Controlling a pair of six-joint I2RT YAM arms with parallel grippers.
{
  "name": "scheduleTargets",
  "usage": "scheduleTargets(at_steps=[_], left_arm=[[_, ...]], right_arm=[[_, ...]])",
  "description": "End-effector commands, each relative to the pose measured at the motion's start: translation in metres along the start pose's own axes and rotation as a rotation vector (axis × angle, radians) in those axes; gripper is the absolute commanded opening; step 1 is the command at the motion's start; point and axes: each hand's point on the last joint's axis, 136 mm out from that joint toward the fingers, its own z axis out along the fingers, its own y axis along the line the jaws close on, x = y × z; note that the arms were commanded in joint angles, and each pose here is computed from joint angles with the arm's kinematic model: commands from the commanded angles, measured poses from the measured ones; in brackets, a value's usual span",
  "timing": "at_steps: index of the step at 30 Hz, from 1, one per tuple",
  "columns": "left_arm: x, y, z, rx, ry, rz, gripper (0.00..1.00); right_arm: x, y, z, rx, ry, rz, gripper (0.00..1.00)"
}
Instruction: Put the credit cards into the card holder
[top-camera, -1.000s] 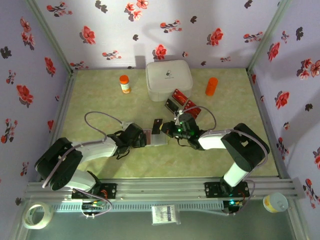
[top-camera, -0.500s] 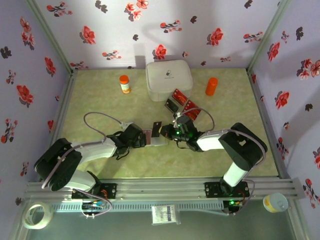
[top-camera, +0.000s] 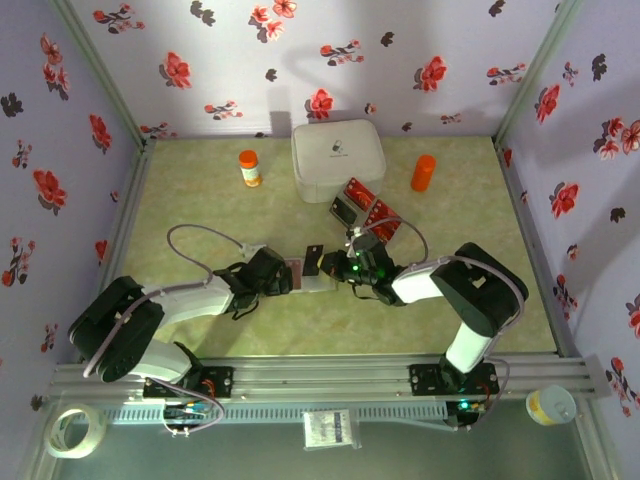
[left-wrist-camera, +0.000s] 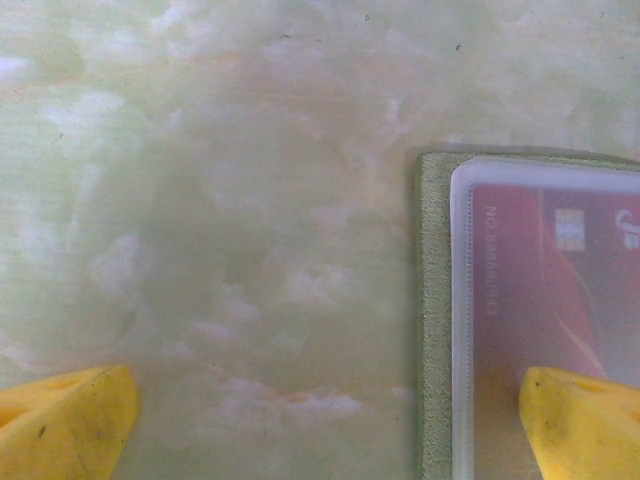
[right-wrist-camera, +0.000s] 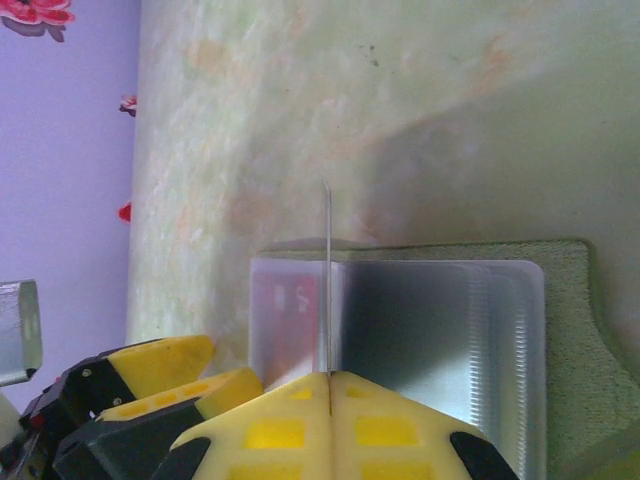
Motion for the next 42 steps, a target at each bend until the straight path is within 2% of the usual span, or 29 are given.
scheduleTargets(at_steps=[1,30,42], left_arm=[[0.032,0.040,0.003,-0.138,0.093,0.019,1.00],[0.033,0.041,0.003,-0.139,0.093,0.018,1.00],[0.034,0.041,0.004,-0.142,0.094,0.019,1.00]], right_arm=[[0.008,0.000,0.002,-0.024,0.016,0.011,0.00],[0.028,-0.004,0.007,-0.041,0.091,0.027,0.00],[0.037,-0.018,0.005,0.041,0.133,0.020,0.00]])
